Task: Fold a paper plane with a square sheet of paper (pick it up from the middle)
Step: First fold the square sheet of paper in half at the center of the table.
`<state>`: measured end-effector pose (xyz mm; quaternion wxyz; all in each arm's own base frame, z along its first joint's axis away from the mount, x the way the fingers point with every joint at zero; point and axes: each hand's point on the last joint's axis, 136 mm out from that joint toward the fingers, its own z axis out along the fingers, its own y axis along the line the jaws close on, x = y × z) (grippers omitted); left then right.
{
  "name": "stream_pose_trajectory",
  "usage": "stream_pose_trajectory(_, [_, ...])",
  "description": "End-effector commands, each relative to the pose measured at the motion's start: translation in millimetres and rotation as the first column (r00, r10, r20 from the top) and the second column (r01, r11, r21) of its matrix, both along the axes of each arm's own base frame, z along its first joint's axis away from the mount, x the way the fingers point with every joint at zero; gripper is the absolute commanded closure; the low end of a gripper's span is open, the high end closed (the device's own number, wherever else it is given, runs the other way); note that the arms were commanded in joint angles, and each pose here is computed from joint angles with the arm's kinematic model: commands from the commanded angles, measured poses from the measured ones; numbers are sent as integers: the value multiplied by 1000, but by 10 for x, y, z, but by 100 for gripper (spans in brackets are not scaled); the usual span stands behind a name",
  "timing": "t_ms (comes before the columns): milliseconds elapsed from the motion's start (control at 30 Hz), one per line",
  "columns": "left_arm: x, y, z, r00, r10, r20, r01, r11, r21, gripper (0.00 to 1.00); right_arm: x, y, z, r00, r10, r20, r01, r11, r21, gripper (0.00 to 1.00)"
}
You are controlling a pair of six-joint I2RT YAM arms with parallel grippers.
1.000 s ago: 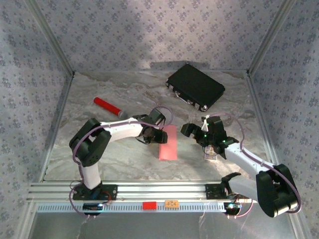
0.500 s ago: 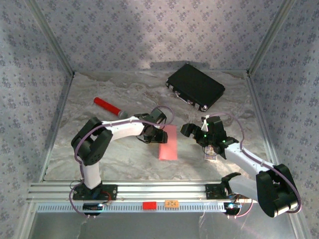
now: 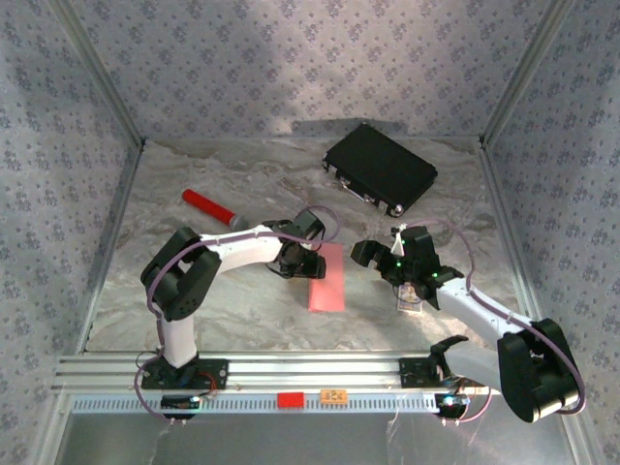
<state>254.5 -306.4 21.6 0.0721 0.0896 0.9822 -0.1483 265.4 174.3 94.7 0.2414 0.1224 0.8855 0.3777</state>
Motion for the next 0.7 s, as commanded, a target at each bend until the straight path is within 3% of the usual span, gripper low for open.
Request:
stream_pose_trajectory(0, [12,92,-349,1000,-18,0,18,997,76,42,-1,24,-7,1000,0,-9,0,1000,1,1])
stream_pose_trajectory(233, [13,86,-343,1000,-20,1,20,997,76,42,-2,65,4,1000,17,-5,-17,1000,12,4])
stream_pose_trajectory(567, [-1,103,-380,1000,-27,-2,27,996,85,42,-22,355,-122,990,129,-59,-127,991,36,62])
stream_pose_trajectory(667, [1,100,-383,1000,-27,-2,27,996,85,42,-23,437,-200,985,149,-91,-146,989,38,75])
